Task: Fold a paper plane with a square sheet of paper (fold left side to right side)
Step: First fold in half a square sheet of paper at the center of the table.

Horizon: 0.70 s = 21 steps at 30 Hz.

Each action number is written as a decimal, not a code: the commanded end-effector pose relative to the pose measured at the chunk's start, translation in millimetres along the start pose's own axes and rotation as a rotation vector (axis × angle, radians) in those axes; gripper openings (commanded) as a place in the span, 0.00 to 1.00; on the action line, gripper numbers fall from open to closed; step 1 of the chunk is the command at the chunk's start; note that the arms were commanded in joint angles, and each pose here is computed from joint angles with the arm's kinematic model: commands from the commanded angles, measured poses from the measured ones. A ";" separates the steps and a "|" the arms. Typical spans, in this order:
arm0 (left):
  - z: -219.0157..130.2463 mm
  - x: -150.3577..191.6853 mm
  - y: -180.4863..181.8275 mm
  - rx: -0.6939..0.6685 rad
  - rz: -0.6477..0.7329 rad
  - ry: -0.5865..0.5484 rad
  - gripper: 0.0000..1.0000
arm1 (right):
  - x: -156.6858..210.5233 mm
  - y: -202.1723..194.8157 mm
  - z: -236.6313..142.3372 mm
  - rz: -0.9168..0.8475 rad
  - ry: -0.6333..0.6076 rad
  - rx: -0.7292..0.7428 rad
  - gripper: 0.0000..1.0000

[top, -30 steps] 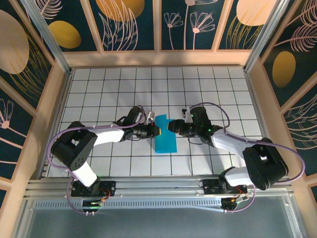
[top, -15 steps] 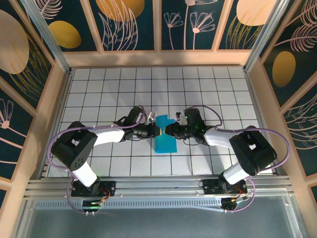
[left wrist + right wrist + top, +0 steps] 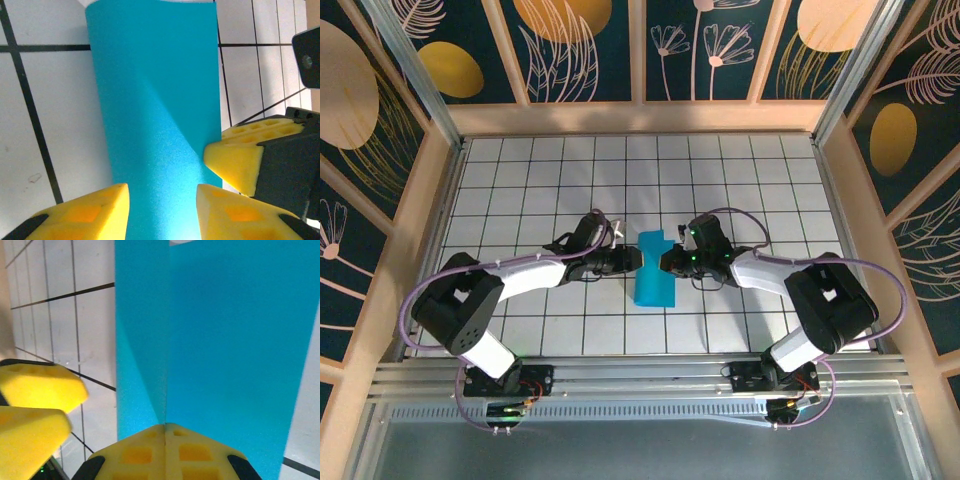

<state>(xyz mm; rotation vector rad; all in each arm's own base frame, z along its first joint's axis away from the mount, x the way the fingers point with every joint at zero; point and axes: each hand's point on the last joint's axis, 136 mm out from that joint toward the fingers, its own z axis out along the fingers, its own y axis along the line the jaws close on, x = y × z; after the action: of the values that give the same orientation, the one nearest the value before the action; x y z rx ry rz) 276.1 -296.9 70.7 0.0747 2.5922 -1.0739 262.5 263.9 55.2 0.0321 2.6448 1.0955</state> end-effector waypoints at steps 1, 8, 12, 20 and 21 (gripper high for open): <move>0.6 1.1 2.9 -0.032 0.001 0.008 0.45 | 2.0 -12.0 4.2 -0.003 0.014 0.073 0.00; 12.4 4.3 6.1 -0.025 -0.012 0.036 0.52 | 2.3 -18.9 4.1 0.004 0.018 0.113 0.00; 20.5 5.3 3.4 -0.015 -0.005 0.060 0.52 | 2.4 -18.7 4.8 0.000 0.018 0.114 0.00; 36.2 8.4 16.2 -0.067 -0.016 0.092 0.52 | 3.3 -21.7 5.2 0.000 0.024 0.132 0.00; 37.2 8.6 18.1 -0.078 -0.017 0.093 0.51 | 3.3 -22.0 5.0 0.001 0.024 0.133 0.00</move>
<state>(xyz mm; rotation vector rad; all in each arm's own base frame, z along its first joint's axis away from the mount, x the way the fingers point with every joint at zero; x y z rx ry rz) 283.6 -309.6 39.4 0.0718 2.6814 -1.0298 260.4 251.9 37.3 0.0710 2.7218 0.9713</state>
